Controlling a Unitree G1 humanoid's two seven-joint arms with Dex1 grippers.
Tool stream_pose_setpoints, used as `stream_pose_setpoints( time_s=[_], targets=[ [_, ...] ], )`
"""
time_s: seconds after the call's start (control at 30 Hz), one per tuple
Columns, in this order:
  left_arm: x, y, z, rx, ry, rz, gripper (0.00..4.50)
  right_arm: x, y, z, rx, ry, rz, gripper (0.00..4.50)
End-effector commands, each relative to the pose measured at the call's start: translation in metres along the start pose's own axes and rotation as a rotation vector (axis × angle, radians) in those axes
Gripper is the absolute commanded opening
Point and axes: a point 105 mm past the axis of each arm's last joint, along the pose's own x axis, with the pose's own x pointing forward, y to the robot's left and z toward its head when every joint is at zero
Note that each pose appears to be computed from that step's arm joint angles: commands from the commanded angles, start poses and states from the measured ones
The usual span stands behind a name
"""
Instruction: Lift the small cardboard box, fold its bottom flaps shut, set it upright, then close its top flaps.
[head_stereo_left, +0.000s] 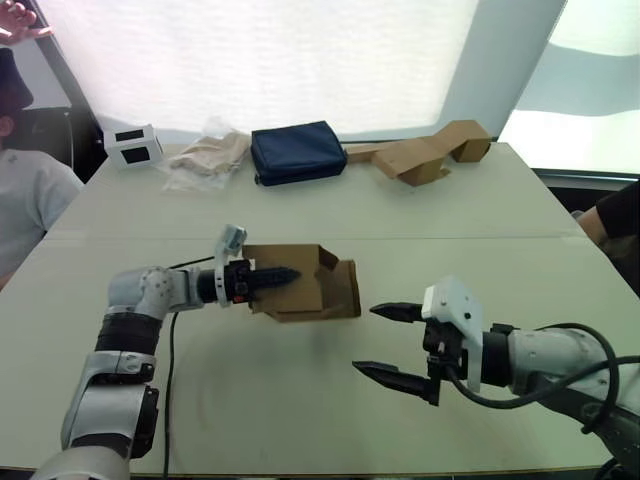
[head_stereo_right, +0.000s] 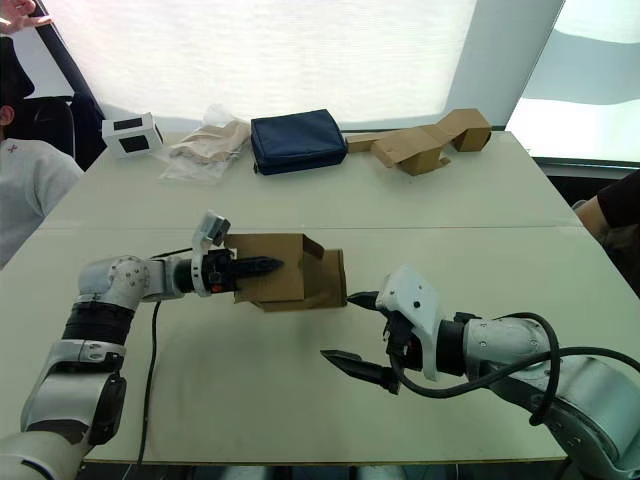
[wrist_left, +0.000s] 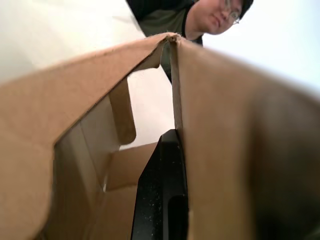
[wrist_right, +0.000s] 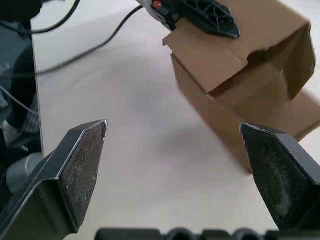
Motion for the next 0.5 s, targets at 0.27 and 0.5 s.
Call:
stream_pose_setpoints(
  time_s=[0.27,0.5],
  targets=[
    [-0.015,-0.054,0.062,0.447,-0.062,-0.030,0.00,0.014,-0.079,0.083,0.044,-0.434,-0.348,2.28],
    [-0.025,-0.061,0.081,0.542,-0.047,-0.031,0.00,0.055,-0.097,0.110,0.012,-0.487,-0.337,0.04]
  ],
)
